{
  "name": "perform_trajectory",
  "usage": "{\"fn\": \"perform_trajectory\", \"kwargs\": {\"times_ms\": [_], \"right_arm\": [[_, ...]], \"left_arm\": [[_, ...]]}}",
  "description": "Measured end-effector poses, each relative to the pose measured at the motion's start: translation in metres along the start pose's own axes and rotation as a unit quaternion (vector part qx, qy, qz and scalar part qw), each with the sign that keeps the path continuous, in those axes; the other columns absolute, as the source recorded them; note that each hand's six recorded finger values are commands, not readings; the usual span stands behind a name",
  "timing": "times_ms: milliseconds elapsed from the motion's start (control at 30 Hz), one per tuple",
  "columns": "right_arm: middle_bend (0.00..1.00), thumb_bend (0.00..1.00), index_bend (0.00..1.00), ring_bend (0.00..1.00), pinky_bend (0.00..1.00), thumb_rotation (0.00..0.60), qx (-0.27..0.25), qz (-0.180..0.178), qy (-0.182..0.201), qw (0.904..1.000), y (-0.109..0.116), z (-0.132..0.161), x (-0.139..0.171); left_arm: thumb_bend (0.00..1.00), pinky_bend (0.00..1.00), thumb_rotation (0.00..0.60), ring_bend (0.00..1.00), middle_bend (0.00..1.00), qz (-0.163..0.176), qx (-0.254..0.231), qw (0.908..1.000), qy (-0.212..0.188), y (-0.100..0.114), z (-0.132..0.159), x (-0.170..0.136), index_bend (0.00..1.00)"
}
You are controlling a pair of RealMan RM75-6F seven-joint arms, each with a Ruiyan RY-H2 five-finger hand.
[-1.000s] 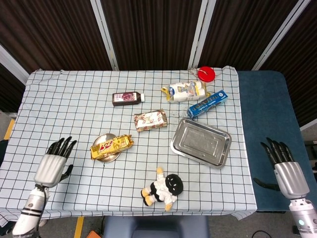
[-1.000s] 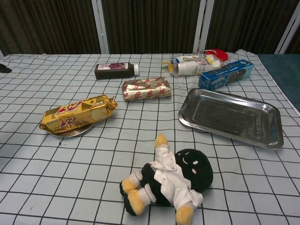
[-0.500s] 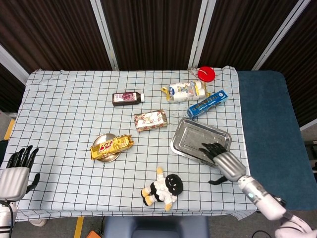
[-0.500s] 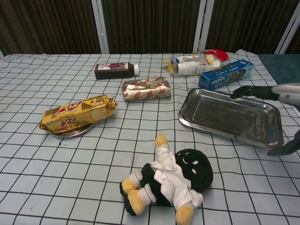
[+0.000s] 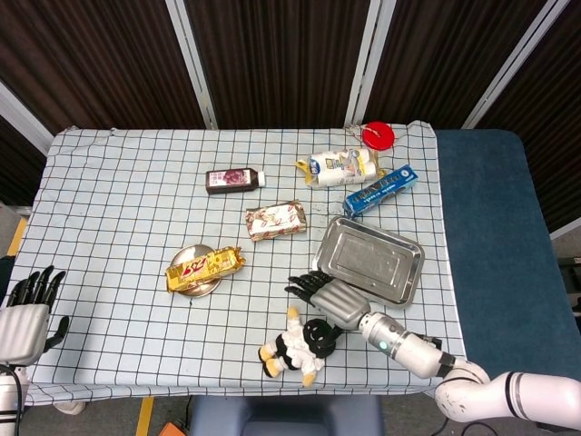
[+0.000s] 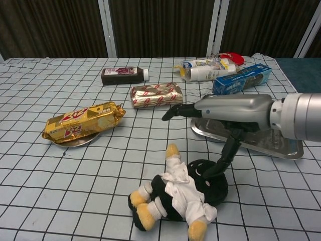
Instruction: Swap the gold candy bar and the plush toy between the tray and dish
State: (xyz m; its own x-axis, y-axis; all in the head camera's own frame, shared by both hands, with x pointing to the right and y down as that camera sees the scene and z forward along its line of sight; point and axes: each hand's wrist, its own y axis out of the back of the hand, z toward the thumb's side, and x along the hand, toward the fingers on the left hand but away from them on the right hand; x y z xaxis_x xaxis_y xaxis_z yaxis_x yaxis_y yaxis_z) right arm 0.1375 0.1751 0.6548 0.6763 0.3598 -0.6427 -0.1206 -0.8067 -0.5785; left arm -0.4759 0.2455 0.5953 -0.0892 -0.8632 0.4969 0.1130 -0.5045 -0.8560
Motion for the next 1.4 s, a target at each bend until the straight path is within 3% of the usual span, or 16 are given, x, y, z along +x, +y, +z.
{"fn": "perform_trajectory", "kwargs": {"times_ms": [200,500,600,667,767,867,933,1167,1267,1400], "right_arm": [[0.0,0.06,0.0,0.0,0.06,0.6,-0.005,0.045,0.017,0.9989,-0.016,0.016,-0.007],[0.0,0.06,0.01,0.0,0.06,0.6,0.004,0.096,0.009,0.9953,-0.046,0.015,-0.022],[0.06,0.06,0.16,0.06,0.1,0.6,0.013,0.095,0.004,0.9954,-0.051,0.014,-0.028],[0.21,0.06,0.29,0.21,0.16,0.6,0.017,0.088,0.002,0.996,-0.052,0.013,-0.03],[0.43,0.06,0.58,0.46,0.3,0.6,0.024,0.066,-0.004,0.9975,-0.049,0.012,-0.033],[0.6,0.08,0.8,0.63,0.43,0.6,0.03,0.031,-0.015,0.999,-0.043,0.01,-0.034],[0.67,0.11,0.89,0.7,0.48,0.6,0.032,0.0,-0.026,0.9992,-0.037,0.007,-0.034],[0.71,0.12,0.94,0.73,0.52,0.6,0.029,-0.107,-0.084,0.9903,-0.008,-0.019,-0.015],[0.71,0.12,0.94,0.73,0.52,0.6,0.033,-0.143,-0.121,0.9817,0.008,-0.041,0.002],[0.71,0.12,0.94,0.73,0.52,0.6,0.037,-0.185,-0.191,0.9633,0.024,-0.082,0.034]], "left_arm": [[0.43,0.11,0.6,0.0,0.0,-0.014,0.0,0.9999,0.008,-0.004,-0.003,0.002,0.08],[0.43,0.11,0.6,0.0,0.0,-0.032,-0.006,0.9992,0.023,-0.01,-0.006,0.005,0.1],[0.43,0.11,0.6,0.0,0.0,-0.035,-0.009,0.9991,0.023,-0.01,-0.007,0.006,0.1],[0.43,0.11,0.6,0.0,0.0,-0.034,-0.012,0.9991,0.024,-0.009,-0.008,0.006,0.11],[0.43,0.11,0.6,0.0,0.0,-0.033,-0.014,0.9991,0.022,-0.008,-0.007,0.006,0.11],[0.43,0.11,0.6,0.0,0.0,-0.034,-0.015,0.9991,0.021,-0.008,-0.007,0.006,0.11],[0.43,0.11,0.6,0.0,0.0,-0.036,-0.015,0.999,0.02,-0.009,-0.007,0.006,0.11],[0.43,0.11,0.6,0.0,0.0,-0.038,-0.01,0.999,0.021,-0.01,-0.006,0.005,0.13],[0.43,0.11,0.6,0.0,0.0,-0.038,-0.008,0.9991,0.019,-0.009,-0.005,0.005,0.13],[0.43,0.11,0.6,0.0,0.0,-0.036,-0.009,0.9992,0.016,-0.009,-0.003,0.004,0.13]]}}
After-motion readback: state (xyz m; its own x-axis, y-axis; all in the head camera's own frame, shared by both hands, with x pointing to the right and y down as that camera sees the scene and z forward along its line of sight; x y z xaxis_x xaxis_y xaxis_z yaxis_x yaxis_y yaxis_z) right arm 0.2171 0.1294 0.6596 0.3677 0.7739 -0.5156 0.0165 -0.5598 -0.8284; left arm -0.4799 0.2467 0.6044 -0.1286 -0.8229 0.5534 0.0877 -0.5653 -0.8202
